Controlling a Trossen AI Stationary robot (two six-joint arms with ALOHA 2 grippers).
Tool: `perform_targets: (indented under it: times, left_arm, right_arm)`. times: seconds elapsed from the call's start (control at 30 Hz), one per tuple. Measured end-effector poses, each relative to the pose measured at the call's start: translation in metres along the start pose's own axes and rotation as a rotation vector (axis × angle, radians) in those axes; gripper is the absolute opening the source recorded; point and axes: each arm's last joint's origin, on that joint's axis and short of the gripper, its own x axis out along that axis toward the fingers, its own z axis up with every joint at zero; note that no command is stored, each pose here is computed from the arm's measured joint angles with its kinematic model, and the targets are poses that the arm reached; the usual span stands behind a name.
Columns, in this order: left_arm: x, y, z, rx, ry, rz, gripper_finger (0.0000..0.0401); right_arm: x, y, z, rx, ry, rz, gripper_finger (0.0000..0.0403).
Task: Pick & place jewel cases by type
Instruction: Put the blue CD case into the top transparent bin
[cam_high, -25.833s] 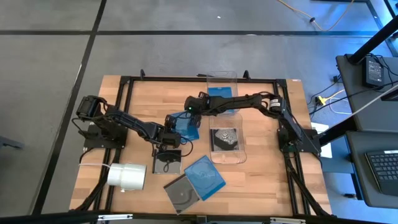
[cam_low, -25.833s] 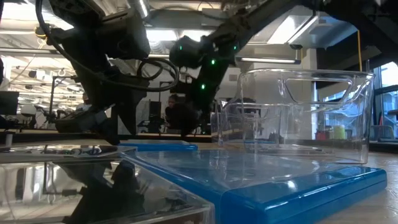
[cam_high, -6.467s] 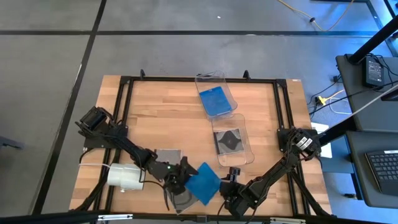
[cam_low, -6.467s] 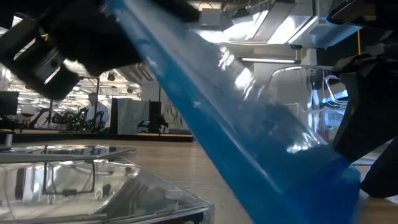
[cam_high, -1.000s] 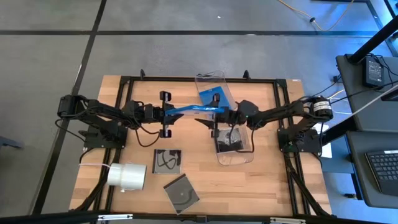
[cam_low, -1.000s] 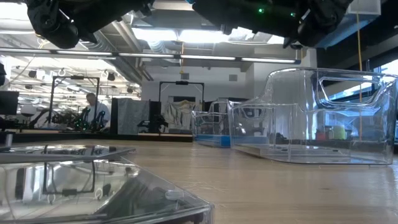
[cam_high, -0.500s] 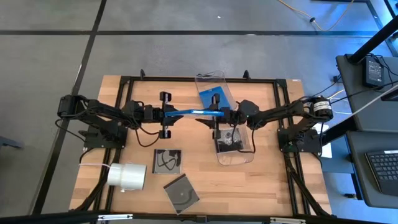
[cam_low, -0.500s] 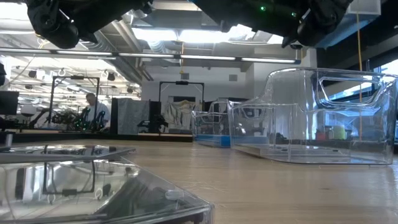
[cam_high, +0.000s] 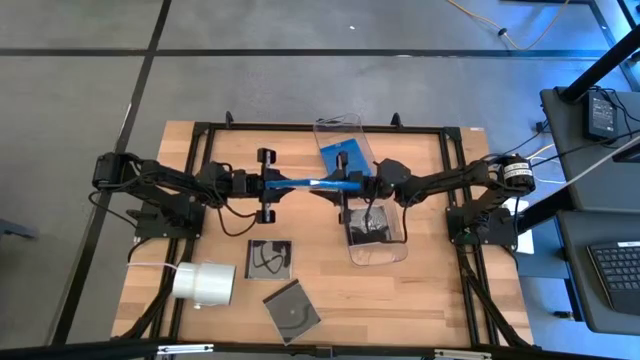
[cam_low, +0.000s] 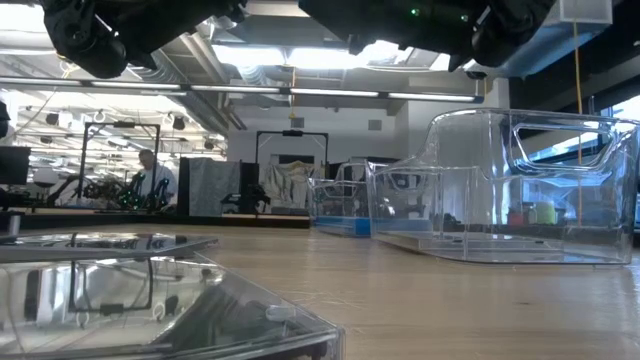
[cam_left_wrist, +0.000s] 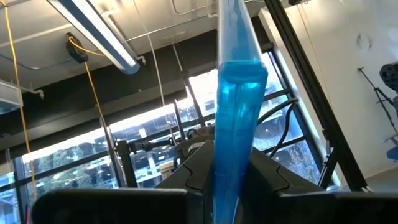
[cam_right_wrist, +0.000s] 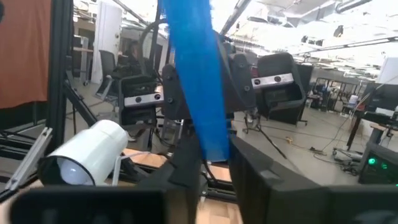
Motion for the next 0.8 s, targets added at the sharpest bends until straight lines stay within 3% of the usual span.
perform_targets:
  times: [0.1, 0.8]
  left_arm:
    - [0.0, 0.0, 0.0, -0.001, 0.0, 0.001, 0.0053]
    - [-0.0001, 0.0, -0.0024, -0.027, 0.025, 0.004, 0.0066]
  right_arm:
    - [0.0, -0.0003, 0.0, -0.028, 0.001, -0.005, 0.0048]
    - [0.0, -0.0003, -0.0035, -0.017, 0.042, -0.04, 0.0048]
